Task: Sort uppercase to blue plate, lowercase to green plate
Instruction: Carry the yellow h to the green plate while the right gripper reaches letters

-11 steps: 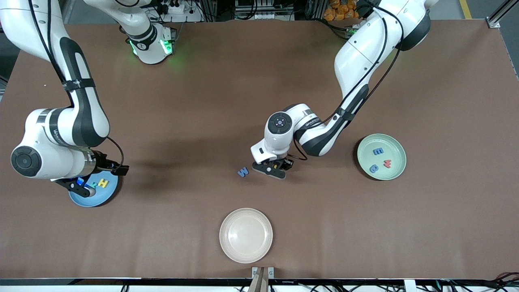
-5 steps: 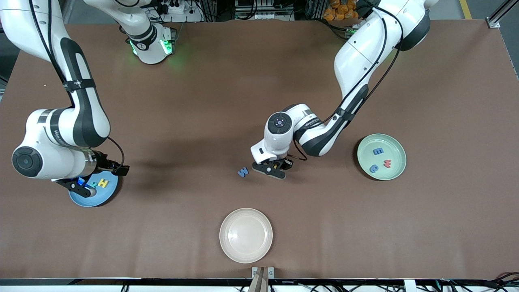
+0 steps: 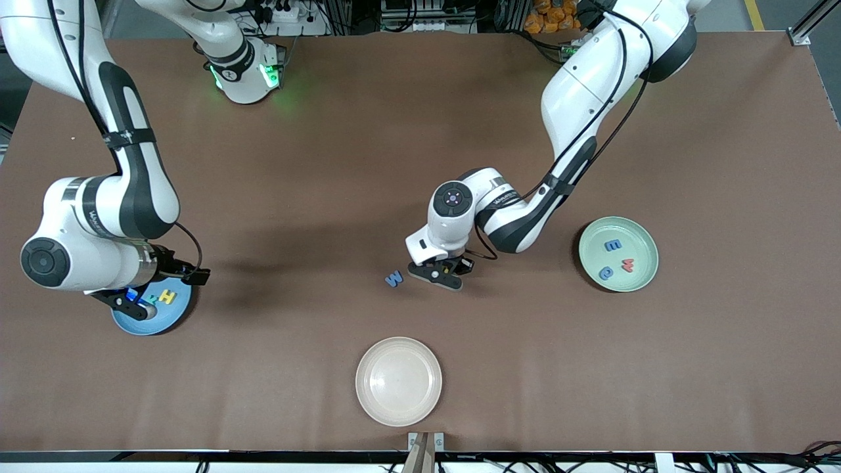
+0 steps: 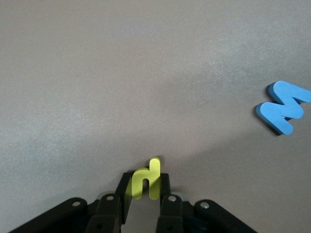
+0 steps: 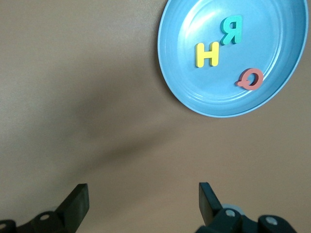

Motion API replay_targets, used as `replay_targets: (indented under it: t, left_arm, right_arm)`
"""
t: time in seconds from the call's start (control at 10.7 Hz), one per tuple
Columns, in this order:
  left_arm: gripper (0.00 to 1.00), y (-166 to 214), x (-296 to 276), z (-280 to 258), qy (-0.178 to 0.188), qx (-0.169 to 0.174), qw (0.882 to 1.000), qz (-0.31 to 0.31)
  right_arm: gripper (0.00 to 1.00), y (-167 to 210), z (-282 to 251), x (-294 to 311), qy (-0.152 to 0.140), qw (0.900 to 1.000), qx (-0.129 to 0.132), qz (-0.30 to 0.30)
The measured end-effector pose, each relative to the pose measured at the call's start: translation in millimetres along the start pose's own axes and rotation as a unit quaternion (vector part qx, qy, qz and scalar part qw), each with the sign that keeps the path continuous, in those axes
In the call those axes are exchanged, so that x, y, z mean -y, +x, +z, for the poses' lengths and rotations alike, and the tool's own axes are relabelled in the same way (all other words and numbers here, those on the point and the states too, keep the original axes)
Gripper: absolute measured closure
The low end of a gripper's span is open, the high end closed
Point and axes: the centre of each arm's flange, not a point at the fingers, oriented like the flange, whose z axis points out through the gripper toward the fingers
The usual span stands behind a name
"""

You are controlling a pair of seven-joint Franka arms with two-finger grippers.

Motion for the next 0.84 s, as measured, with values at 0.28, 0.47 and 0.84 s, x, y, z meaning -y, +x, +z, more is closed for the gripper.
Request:
replay_targets:
  t: [0.28, 0.47, 0.84]
  left_arm:
    - [0.74, 0, 0, 0, 0.0, 0.0, 1.0, 0.0]
    - [0.74, 1, 1, 0, 0.0, 0.0, 1.0, -0.001]
    - [0.74, 9, 18, -9, 0.02, 0.014, 1.0, 0.004]
  right_arm:
    - [0.0, -1, 0, 2, 0.0, 1.0, 0.0, -0.001]
    - [0.0, -4, 1, 8, -0.001, 1.0, 0.0, 0.003]
    - [0.0, -22, 11, 50, -0.005, 1.0, -0.009, 0.03]
